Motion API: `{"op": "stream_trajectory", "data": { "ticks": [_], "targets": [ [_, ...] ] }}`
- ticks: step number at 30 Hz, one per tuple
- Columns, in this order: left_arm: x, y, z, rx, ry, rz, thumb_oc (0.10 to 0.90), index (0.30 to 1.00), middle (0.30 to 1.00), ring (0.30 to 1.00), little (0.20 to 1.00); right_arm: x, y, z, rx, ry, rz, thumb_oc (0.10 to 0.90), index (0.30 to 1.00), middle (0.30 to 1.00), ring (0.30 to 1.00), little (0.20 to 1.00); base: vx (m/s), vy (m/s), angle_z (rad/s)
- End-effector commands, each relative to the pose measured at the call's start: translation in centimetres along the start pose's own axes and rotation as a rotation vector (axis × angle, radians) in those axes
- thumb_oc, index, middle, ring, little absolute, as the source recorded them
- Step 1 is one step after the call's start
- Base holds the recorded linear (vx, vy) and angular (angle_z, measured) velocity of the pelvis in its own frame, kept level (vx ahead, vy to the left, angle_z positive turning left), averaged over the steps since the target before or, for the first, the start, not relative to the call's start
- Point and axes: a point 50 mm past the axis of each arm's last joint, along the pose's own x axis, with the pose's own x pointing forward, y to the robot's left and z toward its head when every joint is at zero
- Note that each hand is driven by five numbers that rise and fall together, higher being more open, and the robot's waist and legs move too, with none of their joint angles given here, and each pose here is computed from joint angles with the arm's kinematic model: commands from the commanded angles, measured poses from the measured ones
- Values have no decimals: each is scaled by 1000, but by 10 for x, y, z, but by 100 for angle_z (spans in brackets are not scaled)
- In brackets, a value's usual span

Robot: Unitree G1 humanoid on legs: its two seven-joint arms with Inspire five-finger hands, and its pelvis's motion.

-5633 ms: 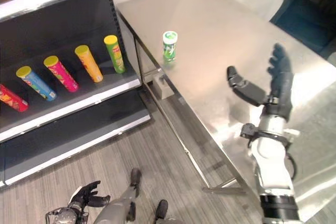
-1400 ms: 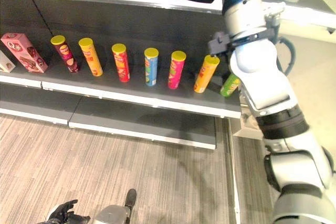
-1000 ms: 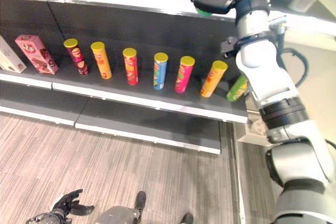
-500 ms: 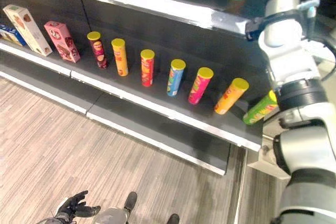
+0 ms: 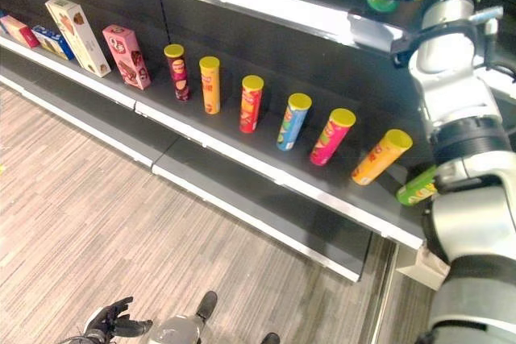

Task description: Put the goods on the table back onto the shelves and tidy them up.

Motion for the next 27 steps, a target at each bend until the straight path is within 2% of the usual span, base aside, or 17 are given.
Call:
{"op": "stream_trajectory", "data": {
  "ticks": [1,8,22,23,24,25,27],
  "targets": [
    [2,14,12,96,-52,24,800,900,900,900,900,20,-32,51,-38,-155,-128,400,300,300,300,300,0,0,0],
    [2,14,14,112,-62,29,800,900,900,900,900,20,-32,39,-111,-109,-134,400,300,300,300,300,0,0,0],
    [2,12,10,133,-46,26,800,900,900,900,900,18,-22,37,-86,-108,-114,400,300,300,300,300,0,0,0],
    [3,12,10,133,-45,25,800,900,900,900,900,18,-20,36,-85,-106,-109,532,498,498,498,498,0,0,0],
    [2,12,10,135,-44,24,800,900,900,900,900,18,-19,36,-82,-102,-109,718,778,778,778,778,0,0,0],
    [3,12,10,139,-43,22,800,900,900,900,900,17,-18,34,-85,-95,-108,800,900,900,900,900,0,0,0],
    [3,11,12,138,-52,22,800,900,900,900,900,17,-17,33,-87,-92,-108,800,900,900,900,900,0,0,0]
  ]
}}
